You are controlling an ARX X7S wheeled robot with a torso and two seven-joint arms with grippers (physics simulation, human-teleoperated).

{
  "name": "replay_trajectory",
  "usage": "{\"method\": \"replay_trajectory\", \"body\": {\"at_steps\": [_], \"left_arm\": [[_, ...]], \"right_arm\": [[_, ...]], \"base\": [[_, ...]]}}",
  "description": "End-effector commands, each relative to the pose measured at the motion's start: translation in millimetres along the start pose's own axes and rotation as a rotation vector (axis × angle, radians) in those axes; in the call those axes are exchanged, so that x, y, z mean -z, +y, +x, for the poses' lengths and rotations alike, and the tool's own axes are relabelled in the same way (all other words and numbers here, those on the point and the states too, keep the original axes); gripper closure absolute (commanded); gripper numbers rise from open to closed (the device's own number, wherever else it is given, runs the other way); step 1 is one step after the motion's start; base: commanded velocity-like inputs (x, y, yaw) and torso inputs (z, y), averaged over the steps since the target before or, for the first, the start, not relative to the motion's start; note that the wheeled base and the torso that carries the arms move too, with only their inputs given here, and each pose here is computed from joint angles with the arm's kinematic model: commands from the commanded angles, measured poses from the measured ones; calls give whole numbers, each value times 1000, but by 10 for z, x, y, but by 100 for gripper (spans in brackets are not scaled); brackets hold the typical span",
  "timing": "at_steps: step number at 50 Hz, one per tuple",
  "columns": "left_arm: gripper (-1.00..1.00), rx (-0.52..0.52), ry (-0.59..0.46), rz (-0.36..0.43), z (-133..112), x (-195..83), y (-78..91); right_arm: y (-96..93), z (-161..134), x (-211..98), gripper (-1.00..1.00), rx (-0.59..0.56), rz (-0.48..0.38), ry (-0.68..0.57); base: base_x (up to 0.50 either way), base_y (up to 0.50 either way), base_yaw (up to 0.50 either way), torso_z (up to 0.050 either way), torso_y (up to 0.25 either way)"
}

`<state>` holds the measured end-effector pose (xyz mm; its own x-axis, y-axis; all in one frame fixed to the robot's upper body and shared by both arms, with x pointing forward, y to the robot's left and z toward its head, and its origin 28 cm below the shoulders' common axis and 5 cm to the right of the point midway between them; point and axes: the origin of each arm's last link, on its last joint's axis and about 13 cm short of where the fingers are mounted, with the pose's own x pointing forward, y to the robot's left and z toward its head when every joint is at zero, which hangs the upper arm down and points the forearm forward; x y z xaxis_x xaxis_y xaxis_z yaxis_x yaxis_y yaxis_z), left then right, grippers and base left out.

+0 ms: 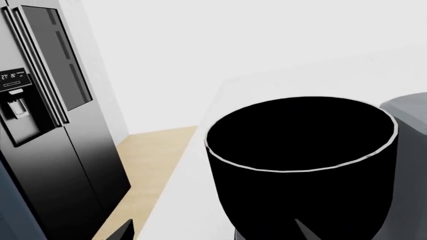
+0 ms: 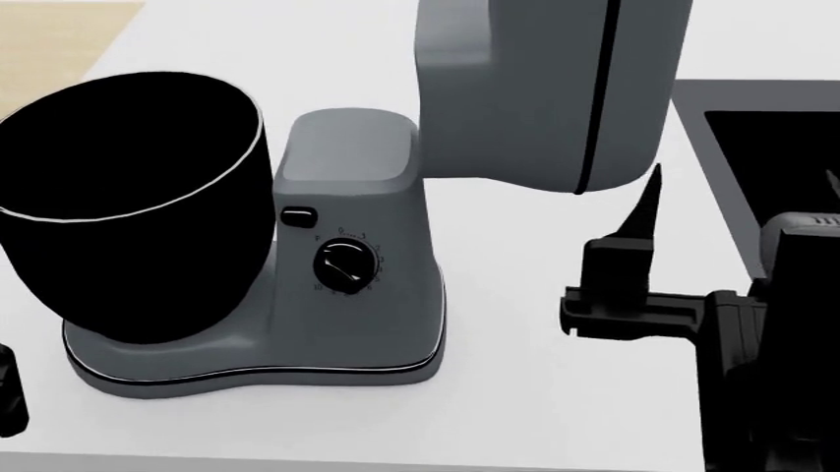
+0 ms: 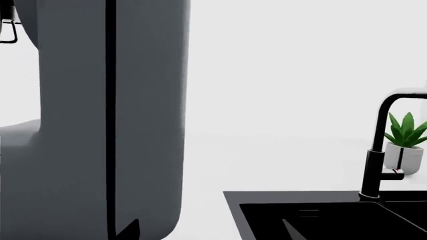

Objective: Close the stand mixer head.

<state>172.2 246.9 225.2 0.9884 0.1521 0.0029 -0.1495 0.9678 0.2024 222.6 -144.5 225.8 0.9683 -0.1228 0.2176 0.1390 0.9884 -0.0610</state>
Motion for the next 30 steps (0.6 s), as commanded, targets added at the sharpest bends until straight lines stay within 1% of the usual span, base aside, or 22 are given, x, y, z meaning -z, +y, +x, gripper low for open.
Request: {"method": "replay_trajectory", "body": {"at_steps": [1, 3, 5, 7, 8, 9, 11, 12, 14, 15, 19, 24, 26, 27, 28, 30], "left_arm": [[-100, 12, -7, -88, 39, -41, 16], [-100, 11, -4, -87, 42, -37, 13], [-100, 14, -3, -89, 48, -38, 3], [-100, 16, 1, -89, 50, -37, -3], [-100, 17, 1, -89, 51, -36, -2], [-100, 16, 0, -90, 51, -38, 1], [-100, 15, 2, -92, 50, -33, 4], [-100, 14, 3, -92, 47, -32, 4], [-100, 14, 4, -93, 44, -34, 5], [-100, 12, 6, -94, 45, -33, 6], [-100, 13, 7, -94, 50, -22, 5], [-100, 18, 10, -95, 50, -12, -2], [-100, 17, 14, -95, 56, 2, -4], [-100, 18, 15, -94, 60, 7, -6], [-100, 20, 16, -94, 62, 6, -10], [-100, 21, 17, -93, 61, 5, -12]], "right_arm": [[-218, 67, -187, -100, 76, -4, -1], [-257, 126, -287, -100, 98, -3, -9], [-312, 210, -470, -100, 114, 1, -40], [-347, 353, -710, -100, 97, -23, -72], [-355, 431, -789, -100, 83, -41, -66], [-362, 492, -836, -100, 78, -42, -57], [-370, 610, -866, -100, 74, -60, -25], [-369, 681, -877, -100, 55, -55, -8], [-372, 760, -908, -100, 58, -65, 0], [-373, 856, -949, -100, 56, -78, 6], [-402, 997, -1146, -100, 66, -76, -13], [-434, 1189, -1331, -100, 87, -96, -28], [-433, 1271, -1421, -100, 88, -117, -41], [-416, 1303, -1441, -100, 71, -115, -36], [-387, 1340, -1457, -100, 40, -139, -26], [-331, 1381, -1454, -100, -17, -141, 5]], "base": [[0, 0, 0, 0, 0], [0, 0, 0, 0, 0], [0, 0, 0, 0, 0], [0, 0, 0, 0, 0], [0, 0, 0, 0, 0], [0, 0, 0, 0, 0], [0, 0, 0, 0, 0], [0, 0, 0, 0, 0], [0, 0, 0, 0, 0], [0, 0, 0, 0, 0], [0, 0, 0, 0, 0], [0, 0, 0, 0, 0], [0, 0, 0, 0, 0], [0, 0, 0, 0, 0], [0, 0, 0, 0, 0], [0, 0, 0, 0, 0]]}}
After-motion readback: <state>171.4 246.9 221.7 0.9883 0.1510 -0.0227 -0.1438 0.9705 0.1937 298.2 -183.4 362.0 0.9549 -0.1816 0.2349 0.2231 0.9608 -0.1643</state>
